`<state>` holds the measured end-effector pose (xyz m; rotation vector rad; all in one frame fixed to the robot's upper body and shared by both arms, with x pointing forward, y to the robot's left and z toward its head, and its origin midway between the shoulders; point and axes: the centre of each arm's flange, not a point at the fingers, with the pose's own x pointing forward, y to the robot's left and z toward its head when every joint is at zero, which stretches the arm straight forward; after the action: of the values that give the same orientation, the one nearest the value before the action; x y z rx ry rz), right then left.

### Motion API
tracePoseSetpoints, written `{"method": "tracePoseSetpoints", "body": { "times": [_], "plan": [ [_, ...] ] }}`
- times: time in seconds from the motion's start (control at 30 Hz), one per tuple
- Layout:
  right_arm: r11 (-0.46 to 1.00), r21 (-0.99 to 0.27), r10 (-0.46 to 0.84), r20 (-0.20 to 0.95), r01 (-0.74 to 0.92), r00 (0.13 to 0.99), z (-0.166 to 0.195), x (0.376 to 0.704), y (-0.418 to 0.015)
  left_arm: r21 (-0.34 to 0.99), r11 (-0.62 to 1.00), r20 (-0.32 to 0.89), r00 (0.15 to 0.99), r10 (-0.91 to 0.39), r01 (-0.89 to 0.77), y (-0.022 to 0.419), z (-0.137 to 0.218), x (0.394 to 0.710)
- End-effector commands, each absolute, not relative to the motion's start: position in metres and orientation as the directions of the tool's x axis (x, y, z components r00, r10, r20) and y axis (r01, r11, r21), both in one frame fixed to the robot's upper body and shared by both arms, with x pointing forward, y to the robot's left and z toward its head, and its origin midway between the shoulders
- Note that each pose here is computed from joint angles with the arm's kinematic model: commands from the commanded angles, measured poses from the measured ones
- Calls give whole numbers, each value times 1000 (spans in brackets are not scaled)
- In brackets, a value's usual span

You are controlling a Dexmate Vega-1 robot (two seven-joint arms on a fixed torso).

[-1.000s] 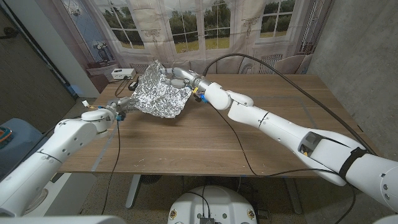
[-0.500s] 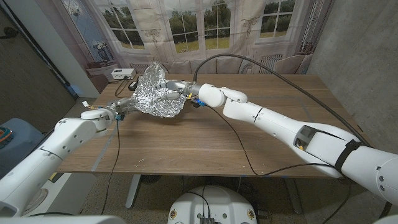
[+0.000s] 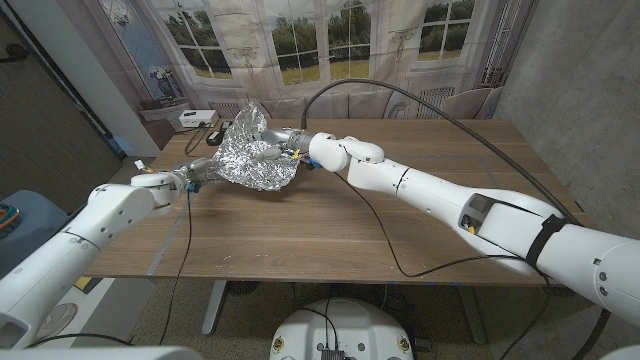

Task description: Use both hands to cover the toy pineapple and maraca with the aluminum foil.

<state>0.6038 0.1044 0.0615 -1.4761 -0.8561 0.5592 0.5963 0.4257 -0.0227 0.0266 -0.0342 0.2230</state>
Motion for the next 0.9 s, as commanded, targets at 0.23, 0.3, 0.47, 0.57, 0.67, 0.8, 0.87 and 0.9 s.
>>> {"method": "tracePoseSetpoints", "body": {
  "times": [0.23, 0.3, 0.47, 0.57, 0.67, 0.8, 0.87, 0.9],
  "plan": [
    [-137, -956, 740, 76, 259, 668, 64, 627, 150, -5, 979, -4, 979, 202, -202, 426, -27, 604],
    [-160, -953, 735, 60, 259, 675, 64, 629, 153, -9, 980, -6, 980, 201, -201, 427, -27, 605],
    [-193, -946, 717, 46, 262, 695, 65, 638, 159, -9, 980, -9, 980, 199, -199, 426, -27, 607],
    [-203, -948, 695, 37, 246, 719, 67, 647, 158, -8, 980, -12, 980, 200, -201, 426, -27, 608],
    [-208, -954, 668, 24, 218, 743, 69, 658, 154, -8, 980, -10, 980, 199, -199, 425, -25, 610],
    [-225, -954, 599, 25, 198, 800, 67, 667, 150, -4, 980, -9, 980, 197, -197, 425, -23, 611],
    [-227, -955, 570, 31, 193, 821, 65, 669, 148, -4, 980, -11, 980, 199, -199, 424, -23, 612],
    [-223, -956, 557, 35, 190, 830, 64, 670, 147, -4, 980, -13, 980, 199, -199, 424, -23, 613]
  ]
}}
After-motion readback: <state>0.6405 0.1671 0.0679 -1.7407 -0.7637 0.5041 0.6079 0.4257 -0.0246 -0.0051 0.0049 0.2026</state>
